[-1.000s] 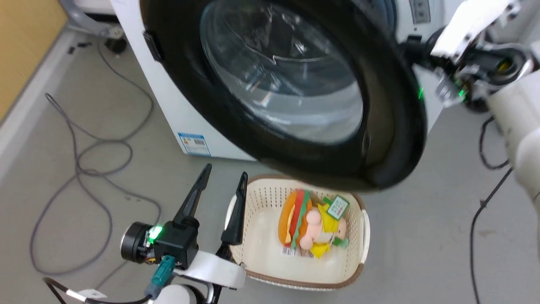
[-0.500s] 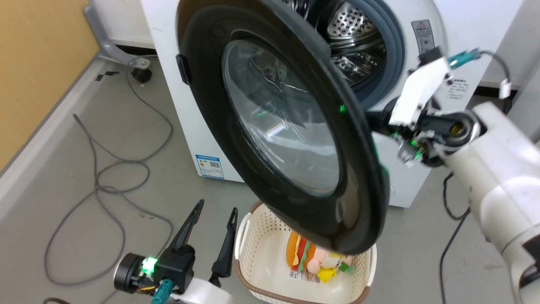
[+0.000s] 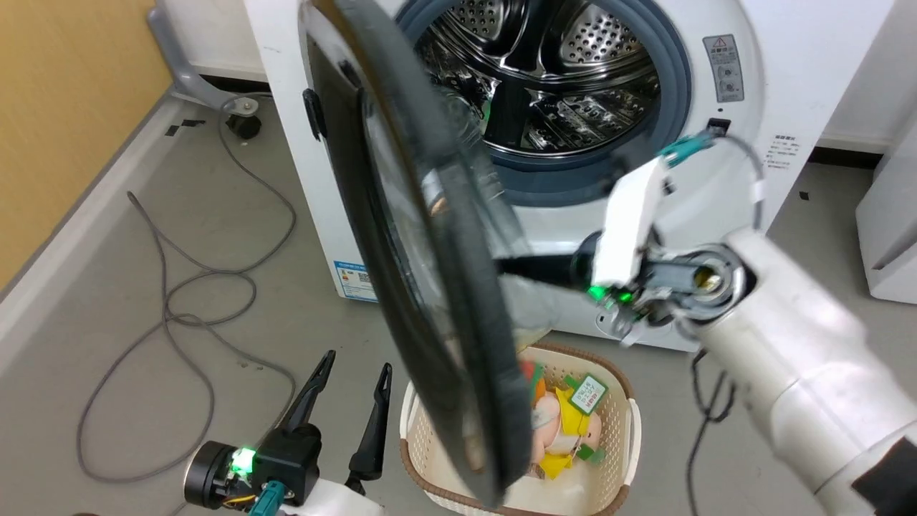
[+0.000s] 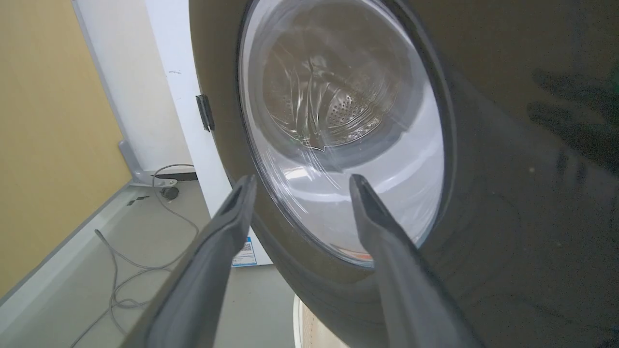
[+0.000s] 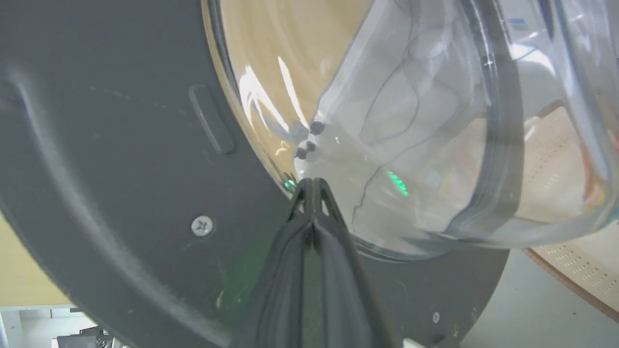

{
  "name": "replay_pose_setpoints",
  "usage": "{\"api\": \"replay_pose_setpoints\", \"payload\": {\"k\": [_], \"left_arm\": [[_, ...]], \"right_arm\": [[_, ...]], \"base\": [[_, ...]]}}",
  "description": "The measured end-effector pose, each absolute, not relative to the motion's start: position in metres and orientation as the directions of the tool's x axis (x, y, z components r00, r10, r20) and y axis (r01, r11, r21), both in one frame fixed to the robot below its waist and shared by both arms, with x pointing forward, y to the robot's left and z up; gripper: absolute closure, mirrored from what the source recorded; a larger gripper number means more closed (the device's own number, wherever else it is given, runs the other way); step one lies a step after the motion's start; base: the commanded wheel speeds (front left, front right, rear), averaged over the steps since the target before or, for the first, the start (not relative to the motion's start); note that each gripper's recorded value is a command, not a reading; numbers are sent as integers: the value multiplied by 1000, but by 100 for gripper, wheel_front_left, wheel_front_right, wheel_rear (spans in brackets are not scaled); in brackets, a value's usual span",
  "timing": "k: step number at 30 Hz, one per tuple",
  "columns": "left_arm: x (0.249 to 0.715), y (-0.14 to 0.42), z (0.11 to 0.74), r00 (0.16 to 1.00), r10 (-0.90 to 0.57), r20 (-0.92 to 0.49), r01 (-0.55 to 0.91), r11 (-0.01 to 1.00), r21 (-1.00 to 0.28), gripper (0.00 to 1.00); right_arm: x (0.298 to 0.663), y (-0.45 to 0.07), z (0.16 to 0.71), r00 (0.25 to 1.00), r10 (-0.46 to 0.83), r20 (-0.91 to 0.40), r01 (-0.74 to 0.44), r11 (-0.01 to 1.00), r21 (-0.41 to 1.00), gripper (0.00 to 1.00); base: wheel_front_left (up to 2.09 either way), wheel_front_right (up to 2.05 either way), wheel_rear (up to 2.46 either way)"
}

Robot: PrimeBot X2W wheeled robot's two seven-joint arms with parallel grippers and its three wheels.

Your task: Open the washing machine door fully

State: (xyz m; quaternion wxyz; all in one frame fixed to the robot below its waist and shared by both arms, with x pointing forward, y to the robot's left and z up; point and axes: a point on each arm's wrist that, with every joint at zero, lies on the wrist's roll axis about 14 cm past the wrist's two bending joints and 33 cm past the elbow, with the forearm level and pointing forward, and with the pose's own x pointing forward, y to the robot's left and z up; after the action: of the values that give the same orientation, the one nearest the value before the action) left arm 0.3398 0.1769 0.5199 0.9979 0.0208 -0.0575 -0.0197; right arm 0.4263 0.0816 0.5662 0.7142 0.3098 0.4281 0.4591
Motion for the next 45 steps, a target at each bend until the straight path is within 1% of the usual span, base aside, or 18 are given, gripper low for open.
{"api": "replay_pose_setpoints", "payload": {"k": [3,6,9,11,12,13,15,17,20,24,26,28,30,33,37,40,42,45], "left_arm": [[341,175,519,993,-46,110,42,998,39,0],[342,174,518,993,-50,109,46,998,37,0],[344,172,517,993,-52,107,49,998,36,0],[345,171,517,993,-55,106,51,998,35,0],[346,171,517,993,-53,105,50,998,35,0],[347,171,516,993,-56,104,52,998,35,0],[348,169,516,993,-59,103,56,998,35,0],[350,168,516,993,-64,102,61,998,34,0],[352,167,515,993,-68,101,65,997,34,0],[357,166,515,993,-68,101,65,997,36,0],[359,165,515,992,-74,100,71,997,34,0],[359,165,514,992,-75,98,72,997,31,0],[358,165,511,993,-72,90,70,997,29,0],[357,165,508,994,-74,81,72,997,28,0],[357,162,506,994,-83,76,81,996,26,0],[357,163,505,994,-81,72,80,997,21,0],[356,164,504,995,-79,69,78,997,20,0],[356,164,502,995,-77,63,76,997,19,0]], "right_arm": [[410,90,564,162,935,-315,-409,354,841,100],[397,96,563,128,946,-298,-426,323,845,100],[391,97,566,128,957,-259,-427,289,857,100],[393,96,573,169,964,-205,-423,259,868,100],[397,94,578,207,964,-169,-421,244,874,69],[403,90,584,254,958,-131,-421,231,877,0],[414,78,591,348,935,-67,-419,219,881,0],[422,62,592,442,897,-9,-390,201,899,0],[433,28,588,598,799,61,-340,183,922,0],[441,-31,576,792,600,114,-268,174,947,0],[437,-63,563,868,485,109,-221,181,958,0],[428,-94,546,925,369,85,-166,193,967,0],[414,-122,525,962,272,40,-107,237,966,0],[393,-154,497,984,176,-28,-32,328,944,0],[374,-201,474,996,46,-77,44,498,866,0],[365,-237,472,996,-65,-56,85,655,751,0],[357,-247,471,994,-101,-44,106,769,630,0],[351,-256,480,988,-155,2,137,877,461,0]], "base": [[0,0,0],[0,0,0],[0,0,0],[0,0,0],[0,0,0],[0,0,0],[0,0,0],[0,0,0],[0,0,0],[0,0,0],[0,0,0],[0,0,0],[0,0,0],[0,0,0],[0,0,0],[0,0,0],[0,0,0],[0,0,0]]}}
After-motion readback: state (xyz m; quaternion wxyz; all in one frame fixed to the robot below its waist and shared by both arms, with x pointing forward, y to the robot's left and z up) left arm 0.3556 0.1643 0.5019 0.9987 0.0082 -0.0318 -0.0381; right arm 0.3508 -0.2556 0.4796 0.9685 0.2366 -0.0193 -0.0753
